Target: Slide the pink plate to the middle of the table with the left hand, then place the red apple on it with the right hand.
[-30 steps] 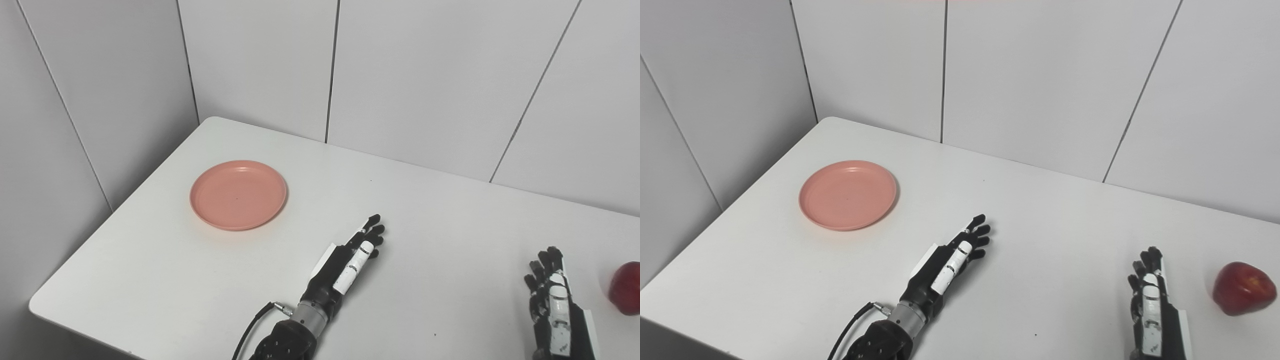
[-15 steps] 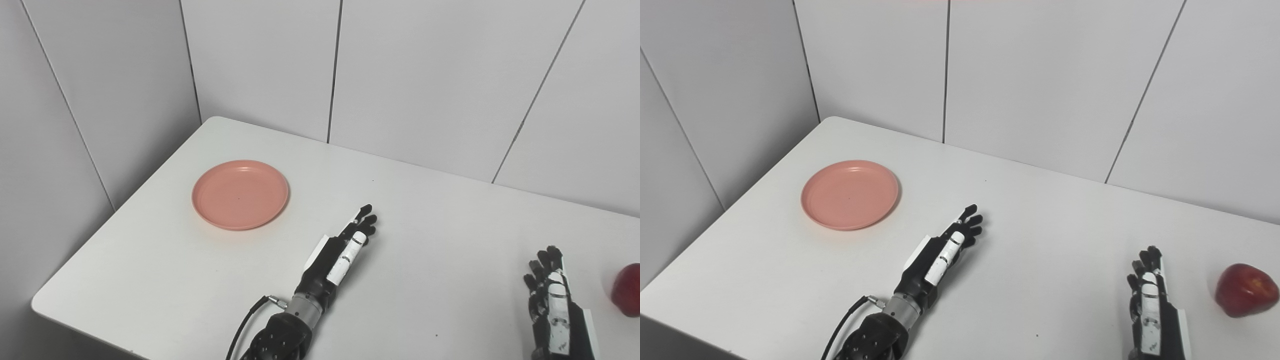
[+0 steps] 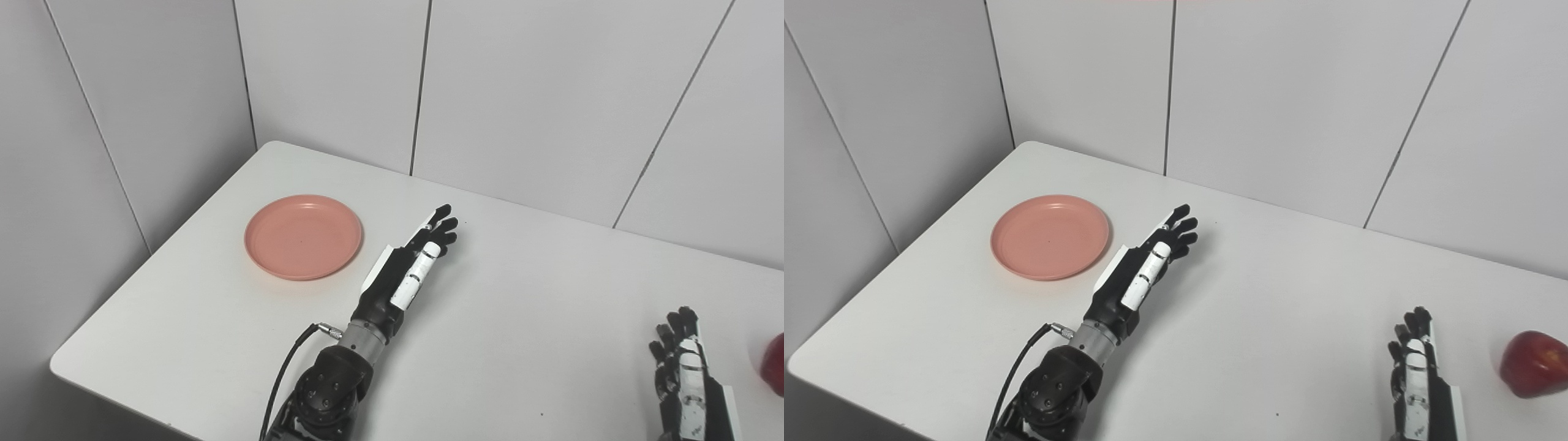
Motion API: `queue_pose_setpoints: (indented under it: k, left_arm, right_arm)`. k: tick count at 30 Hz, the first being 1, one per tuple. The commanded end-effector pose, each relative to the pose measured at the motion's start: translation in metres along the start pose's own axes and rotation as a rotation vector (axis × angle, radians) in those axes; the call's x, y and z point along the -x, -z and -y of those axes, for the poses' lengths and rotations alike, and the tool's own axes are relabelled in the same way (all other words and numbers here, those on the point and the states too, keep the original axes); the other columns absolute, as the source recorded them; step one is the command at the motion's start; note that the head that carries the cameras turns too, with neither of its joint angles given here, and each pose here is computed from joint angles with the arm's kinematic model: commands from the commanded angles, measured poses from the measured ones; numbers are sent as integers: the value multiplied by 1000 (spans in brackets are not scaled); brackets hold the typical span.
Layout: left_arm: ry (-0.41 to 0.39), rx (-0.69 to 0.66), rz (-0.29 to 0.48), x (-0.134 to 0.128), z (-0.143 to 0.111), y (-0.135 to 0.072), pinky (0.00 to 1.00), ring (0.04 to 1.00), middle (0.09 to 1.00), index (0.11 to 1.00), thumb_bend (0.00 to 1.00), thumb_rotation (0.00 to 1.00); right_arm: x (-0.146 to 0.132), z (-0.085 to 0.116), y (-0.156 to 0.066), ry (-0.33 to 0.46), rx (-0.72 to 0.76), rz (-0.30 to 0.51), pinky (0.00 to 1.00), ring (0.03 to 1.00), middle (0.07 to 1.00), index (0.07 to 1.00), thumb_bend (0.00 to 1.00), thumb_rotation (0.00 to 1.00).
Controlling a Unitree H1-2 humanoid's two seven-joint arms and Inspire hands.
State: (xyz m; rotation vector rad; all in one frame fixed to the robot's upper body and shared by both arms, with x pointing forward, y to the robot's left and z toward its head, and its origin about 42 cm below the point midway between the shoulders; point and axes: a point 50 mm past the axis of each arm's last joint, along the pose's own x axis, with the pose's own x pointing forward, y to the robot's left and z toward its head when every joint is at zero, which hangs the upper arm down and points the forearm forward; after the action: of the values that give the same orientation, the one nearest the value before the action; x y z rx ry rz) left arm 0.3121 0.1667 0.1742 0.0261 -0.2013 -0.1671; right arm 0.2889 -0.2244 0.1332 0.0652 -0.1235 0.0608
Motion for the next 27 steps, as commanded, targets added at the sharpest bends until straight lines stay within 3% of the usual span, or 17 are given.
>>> queue_pose_setpoints:
  k: [1, 14, 27]
  left_arm:
    - [5, -3, 111, -17, -4, -27, 917, 914, 936, 926, 491, 1000]
    - [-55, 15, 186, -32, -36, -64, 927, 921, 947, 933, 475, 1000]
    - [-203, -32, 236, -45, -97, -91, 934, 922, 934, 916, 447, 1000]
  right_arm:
    - [-9, -2, -14, -11, 9, 55, 1000, 999, 992, 1000, 28, 1000]
    - [-7, -3, -18, -10, 4, 47, 1000, 1000, 999, 1000, 23, 1000]
    - [-10, 0, -18, -13, 3, 45, 1000, 1000, 1000, 1000, 34, 1000]
